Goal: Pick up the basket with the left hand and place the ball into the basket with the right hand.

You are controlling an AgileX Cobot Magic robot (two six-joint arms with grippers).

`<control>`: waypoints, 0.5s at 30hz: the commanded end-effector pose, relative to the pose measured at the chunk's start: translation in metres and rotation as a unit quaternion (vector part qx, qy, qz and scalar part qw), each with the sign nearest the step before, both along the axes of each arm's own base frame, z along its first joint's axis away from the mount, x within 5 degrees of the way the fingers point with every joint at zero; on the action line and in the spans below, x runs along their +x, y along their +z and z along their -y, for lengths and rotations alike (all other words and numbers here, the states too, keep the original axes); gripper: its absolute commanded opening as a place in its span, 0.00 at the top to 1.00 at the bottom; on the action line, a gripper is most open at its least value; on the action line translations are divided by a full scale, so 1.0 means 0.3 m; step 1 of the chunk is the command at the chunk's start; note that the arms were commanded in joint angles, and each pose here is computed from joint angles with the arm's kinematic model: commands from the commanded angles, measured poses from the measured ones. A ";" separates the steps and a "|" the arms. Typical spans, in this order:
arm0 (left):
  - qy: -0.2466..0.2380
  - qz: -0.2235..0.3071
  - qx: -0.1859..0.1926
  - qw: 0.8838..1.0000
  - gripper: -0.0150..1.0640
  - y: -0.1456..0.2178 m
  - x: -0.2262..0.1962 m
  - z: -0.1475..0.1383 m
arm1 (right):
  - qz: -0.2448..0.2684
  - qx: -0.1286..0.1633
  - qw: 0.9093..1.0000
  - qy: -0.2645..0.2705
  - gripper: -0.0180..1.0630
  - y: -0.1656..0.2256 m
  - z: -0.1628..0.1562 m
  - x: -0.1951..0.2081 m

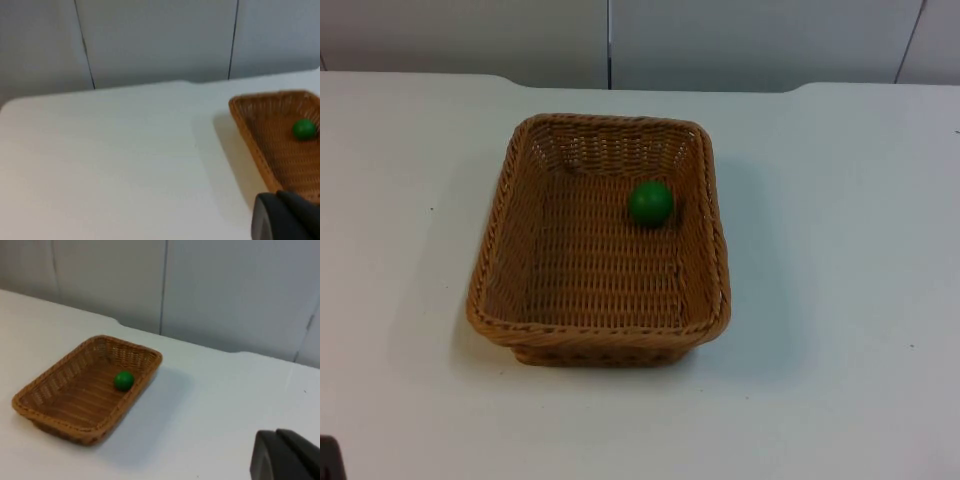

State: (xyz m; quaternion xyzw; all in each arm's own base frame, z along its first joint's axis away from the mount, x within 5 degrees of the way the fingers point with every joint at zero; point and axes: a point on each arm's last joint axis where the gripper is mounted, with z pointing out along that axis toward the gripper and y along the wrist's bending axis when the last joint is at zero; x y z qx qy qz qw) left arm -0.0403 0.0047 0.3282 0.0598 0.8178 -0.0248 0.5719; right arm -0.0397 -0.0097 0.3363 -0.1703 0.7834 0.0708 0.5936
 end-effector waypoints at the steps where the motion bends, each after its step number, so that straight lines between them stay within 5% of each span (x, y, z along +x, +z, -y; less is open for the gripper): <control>1: 0.003 -0.012 0.001 1.000 0.99 -0.033 0.026 -0.001 | -0.010 0.004 1.000 -0.022 0.99 -0.030 0.003 0.023; 15: 0.001 -0.062 0.007 0.998 0.99 -0.162 0.111 0.011 | -0.074 0.015 0.996 -0.038 0.99 -0.116 -0.007 0.068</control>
